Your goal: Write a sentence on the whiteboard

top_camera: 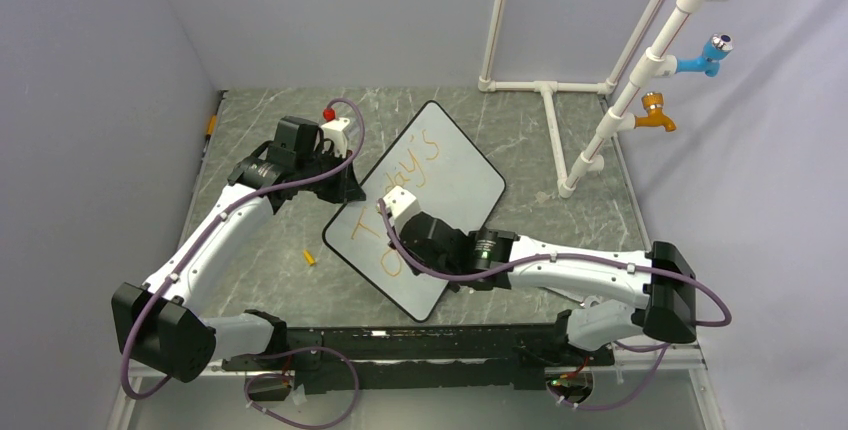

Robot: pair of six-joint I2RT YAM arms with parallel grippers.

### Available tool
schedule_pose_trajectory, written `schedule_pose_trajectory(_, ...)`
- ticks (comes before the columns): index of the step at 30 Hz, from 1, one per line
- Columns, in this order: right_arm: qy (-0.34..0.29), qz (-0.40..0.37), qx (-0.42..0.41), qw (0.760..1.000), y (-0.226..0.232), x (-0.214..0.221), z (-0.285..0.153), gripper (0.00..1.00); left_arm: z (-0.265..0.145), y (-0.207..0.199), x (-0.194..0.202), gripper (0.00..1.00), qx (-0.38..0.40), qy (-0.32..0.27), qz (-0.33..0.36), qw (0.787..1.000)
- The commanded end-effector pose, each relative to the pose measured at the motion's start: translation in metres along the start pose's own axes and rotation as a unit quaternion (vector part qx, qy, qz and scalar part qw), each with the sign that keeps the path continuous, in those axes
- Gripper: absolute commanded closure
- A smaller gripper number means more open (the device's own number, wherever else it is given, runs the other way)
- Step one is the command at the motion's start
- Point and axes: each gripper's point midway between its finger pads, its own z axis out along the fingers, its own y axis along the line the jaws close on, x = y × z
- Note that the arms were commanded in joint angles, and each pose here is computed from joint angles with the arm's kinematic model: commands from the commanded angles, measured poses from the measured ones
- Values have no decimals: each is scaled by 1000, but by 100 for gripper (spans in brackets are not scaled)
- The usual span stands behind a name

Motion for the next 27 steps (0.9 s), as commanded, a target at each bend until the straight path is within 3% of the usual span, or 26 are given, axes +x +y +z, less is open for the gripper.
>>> schedule_pose_trajectory(1,20,27,-17,999,6,24,8,100,-5,33,-1,100,-84,-7,46,995)
schedule_pose_trajectory(27,44,57,15,997,-12,62,0,100,-5,34,-1,100,-88,-8,46,995)
